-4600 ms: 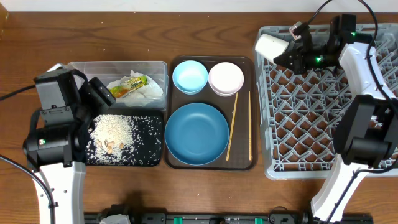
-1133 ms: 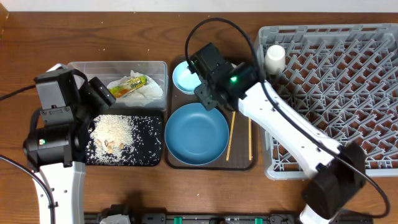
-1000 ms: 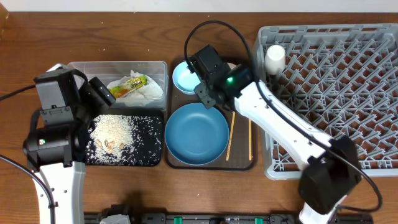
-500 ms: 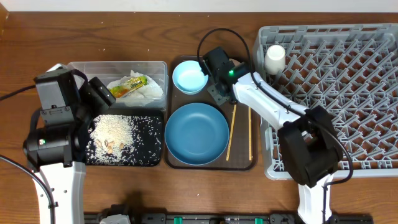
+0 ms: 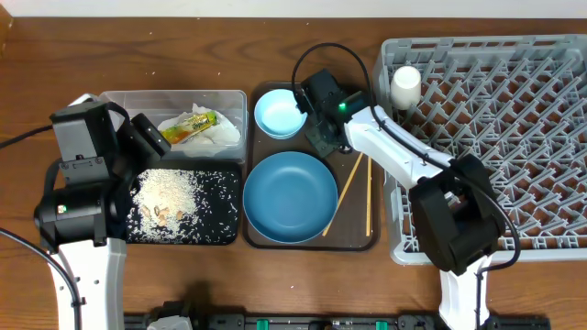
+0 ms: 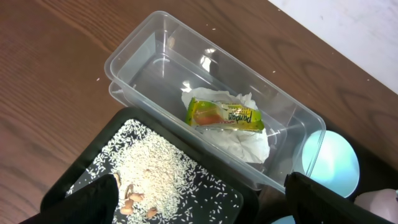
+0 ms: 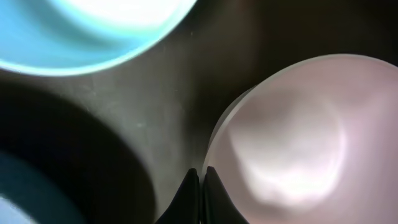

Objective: Sort waste into correct bins and load items into the dishwasher rack
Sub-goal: 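Grip the pink bowl rim with the right gripper and lift, then carry the pink bowl into the rack and release it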

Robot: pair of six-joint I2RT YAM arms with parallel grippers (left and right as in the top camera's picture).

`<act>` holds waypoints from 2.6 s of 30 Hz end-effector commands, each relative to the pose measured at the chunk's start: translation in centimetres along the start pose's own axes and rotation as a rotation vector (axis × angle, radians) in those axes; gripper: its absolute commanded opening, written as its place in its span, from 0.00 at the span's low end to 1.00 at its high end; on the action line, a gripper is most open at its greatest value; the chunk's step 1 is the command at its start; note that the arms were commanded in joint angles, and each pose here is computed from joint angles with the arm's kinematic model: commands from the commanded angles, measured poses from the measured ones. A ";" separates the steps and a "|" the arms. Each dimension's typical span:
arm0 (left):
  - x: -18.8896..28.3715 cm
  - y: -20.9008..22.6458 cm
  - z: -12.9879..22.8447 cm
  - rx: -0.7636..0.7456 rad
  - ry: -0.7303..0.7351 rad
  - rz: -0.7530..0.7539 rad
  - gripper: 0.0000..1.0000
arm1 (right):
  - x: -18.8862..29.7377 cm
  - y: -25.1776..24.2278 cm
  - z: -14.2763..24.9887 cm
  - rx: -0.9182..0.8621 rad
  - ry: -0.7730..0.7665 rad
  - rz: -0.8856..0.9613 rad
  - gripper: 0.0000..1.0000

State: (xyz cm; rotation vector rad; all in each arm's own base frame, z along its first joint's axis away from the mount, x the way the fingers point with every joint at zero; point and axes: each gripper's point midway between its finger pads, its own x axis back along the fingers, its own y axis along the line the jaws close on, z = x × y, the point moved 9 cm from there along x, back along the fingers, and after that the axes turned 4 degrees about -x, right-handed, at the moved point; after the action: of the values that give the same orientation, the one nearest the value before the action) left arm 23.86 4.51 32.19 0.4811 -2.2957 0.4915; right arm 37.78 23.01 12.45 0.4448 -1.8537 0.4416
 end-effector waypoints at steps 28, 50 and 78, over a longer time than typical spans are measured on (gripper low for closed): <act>0.1 0.1 -0.3 -0.002 -0.009 -0.014 0.88 | 22.9 -12.1 9.8 -0.204 -0.515 -0.917 0.01; 0.1 0.1 -0.3 -0.002 -0.009 -0.014 0.88 | 10.5 -19.5 11.9 -0.306 -0.788 -1.163 0.01; 0.1 0.1 -0.3 -0.002 -0.009 -0.014 0.88 | 8.4 -19.3 15.1 -0.283 -0.854 -1.093 0.01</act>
State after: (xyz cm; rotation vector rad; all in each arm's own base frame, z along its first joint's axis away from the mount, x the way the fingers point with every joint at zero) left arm 23.86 4.51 32.19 0.4812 -2.2953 0.4914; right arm 33.27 -0.63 17.77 1.5008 -2.0056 -0.8466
